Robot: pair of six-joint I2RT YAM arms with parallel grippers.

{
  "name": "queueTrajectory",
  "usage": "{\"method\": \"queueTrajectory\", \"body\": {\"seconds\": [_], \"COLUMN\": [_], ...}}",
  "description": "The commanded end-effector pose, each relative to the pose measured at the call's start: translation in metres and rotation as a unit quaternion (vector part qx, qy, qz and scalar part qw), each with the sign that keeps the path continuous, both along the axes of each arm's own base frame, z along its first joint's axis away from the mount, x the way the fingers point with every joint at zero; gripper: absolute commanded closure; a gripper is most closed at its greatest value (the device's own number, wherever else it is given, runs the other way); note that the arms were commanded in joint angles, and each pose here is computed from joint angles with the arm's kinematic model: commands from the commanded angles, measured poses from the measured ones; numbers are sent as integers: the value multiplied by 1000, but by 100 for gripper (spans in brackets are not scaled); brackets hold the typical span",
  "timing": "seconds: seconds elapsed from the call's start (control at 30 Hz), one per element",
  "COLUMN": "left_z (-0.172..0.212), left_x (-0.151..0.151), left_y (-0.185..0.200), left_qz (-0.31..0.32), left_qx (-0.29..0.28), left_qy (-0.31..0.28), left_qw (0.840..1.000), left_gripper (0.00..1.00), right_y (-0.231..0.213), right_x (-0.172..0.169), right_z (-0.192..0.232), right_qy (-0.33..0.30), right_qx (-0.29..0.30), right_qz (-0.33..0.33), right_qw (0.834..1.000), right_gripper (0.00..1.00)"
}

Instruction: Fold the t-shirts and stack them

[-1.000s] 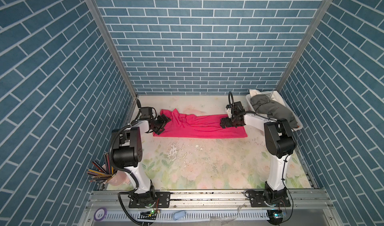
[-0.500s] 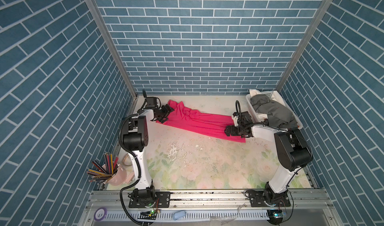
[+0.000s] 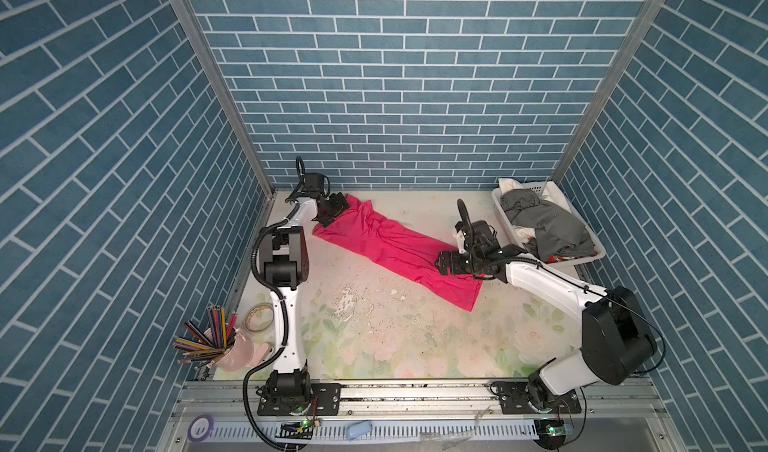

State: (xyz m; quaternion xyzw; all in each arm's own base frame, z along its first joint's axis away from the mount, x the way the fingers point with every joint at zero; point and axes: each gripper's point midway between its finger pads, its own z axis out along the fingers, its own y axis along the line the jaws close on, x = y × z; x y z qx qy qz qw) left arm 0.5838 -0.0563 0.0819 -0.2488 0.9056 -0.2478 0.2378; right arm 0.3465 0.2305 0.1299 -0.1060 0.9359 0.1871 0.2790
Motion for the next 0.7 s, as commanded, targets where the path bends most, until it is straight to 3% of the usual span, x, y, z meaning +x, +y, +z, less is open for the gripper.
{"method": "queueTrajectory", "body": {"seconds": [0.0, 0.13, 0.23, 0.37, 0.5, 0.67], "left_z": [79, 79, 52, 6, -23, -49], "left_x": [-16, -52, -83, -103, -104, -88], "left_y": [-30, -63, -72, -60, -43, -27], "left_qz": [-36, -70, -67, -53, -28, -13], "left_qx": [-17, -54, -101, -107, -115, -92], "left_qy": [-82, -71, -45, 3, 24, 43], "left_qw": [996, 994, 992, 993, 993, 995], "left_gripper": [14, 14, 14, 14, 14, 14], "right_y": [0, -2, -9, -11, -14, -24], "right_x": [35, 81, 99, 96, 83, 67], "right_z": [-21, -42, -59, -86, -107, -121], "right_qy": [-9, -37, -24, -4, 21, 44], "right_qx": [-66, -130, -117, -130, -139, -140], "right_qz": [39, 61, 79, 123, 138, 128], "right_qw": [997, 989, 990, 984, 980, 981], "right_gripper": [1, 2, 2, 2, 4, 32]}}
